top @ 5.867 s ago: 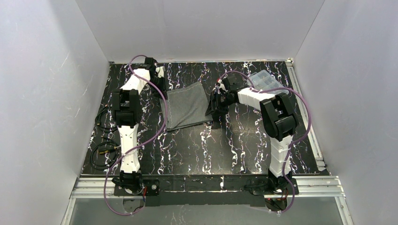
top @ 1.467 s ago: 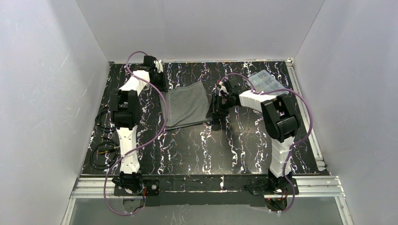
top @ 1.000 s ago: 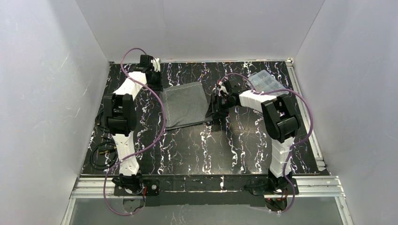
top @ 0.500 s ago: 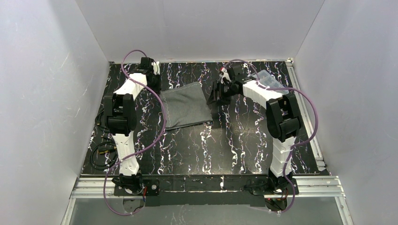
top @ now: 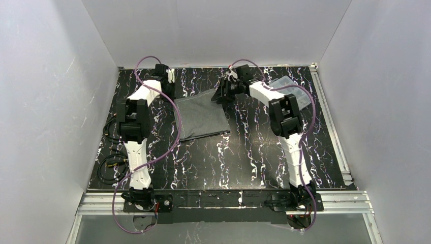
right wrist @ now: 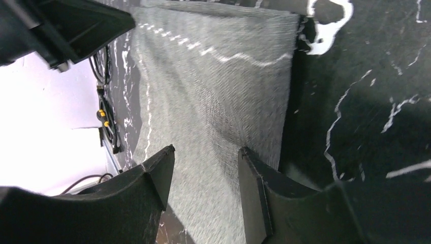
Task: Fold the napkin into a case and place the utensils inside
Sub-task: Smooth out the square-folded napkin at the center of the board.
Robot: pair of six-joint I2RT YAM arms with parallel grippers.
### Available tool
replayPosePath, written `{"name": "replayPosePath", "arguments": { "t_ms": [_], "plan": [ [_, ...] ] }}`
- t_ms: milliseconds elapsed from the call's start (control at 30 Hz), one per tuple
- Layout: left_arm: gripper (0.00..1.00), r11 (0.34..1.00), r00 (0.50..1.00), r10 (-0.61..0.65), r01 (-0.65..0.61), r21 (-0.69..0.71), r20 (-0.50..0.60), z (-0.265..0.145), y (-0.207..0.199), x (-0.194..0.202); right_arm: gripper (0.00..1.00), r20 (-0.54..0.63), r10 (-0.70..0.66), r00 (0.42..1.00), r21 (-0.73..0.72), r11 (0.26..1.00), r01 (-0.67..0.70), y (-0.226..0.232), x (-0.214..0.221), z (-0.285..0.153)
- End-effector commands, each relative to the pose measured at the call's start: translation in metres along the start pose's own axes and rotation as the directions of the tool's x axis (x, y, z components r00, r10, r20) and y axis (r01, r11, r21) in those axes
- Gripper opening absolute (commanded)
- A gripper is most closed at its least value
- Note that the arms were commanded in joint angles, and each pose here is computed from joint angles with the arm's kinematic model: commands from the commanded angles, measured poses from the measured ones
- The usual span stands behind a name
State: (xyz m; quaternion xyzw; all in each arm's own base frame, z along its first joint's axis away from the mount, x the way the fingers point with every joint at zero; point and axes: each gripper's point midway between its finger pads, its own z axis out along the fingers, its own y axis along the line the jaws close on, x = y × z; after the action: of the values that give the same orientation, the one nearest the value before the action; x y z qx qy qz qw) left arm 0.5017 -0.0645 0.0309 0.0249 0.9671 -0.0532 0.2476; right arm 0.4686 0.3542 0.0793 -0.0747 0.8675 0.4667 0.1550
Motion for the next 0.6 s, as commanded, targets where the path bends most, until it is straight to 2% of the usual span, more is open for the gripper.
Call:
{"name": "replayPosePath", "arguments": {
  "t_ms": [0,300,400,467,500,567],
  "plan": [
    [0.00,1.000,1.000,0.027,-0.027,-0.014,0.012,-0.007,0.002,-0.004,0.57,0.009,0.028,1.000,-0.089,0.996,-0.027,0.005,-0.014,0.013],
    [0.00,0.998,0.998,0.058,-0.058,-0.025,0.021,-0.012,0.005,-0.007,0.54,-0.007,0.120,0.993,-0.052,0.991,-0.120,-0.032,0.007,0.033],
    [0.21,0.998,0.998,0.064,-0.064,-0.013,0.028,-0.031,0.001,-0.014,0.54,-0.004,0.131,0.991,-0.050,0.990,-0.131,-0.035,0.015,0.031],
    [0.40,0.996,0.995,0.087,-0.087,0.006,0.040,-0.050,-0.004,-0.023,0.54,-0.002,0.134,0.991,-0.050,0.990,-0.134,-0.035,0.018,0.029],
    [0.55,0.995,0.994,0.099,-0.100,0.026,0.046,-0.062,-0.008,-0.026,0.54,0.000,0.133,0.991,-0.051,0.990,-0.133,-0.034,0.019,0.028],
    [0.64,0.989,0.991,0.109,-0.115,0.088,0.074,-0.088,-0.022,-0.033,0.54,0.009,0.133,0.991,-0.049,0.990,-0.133,-0.033,0.020,0.025]
  ]
}}
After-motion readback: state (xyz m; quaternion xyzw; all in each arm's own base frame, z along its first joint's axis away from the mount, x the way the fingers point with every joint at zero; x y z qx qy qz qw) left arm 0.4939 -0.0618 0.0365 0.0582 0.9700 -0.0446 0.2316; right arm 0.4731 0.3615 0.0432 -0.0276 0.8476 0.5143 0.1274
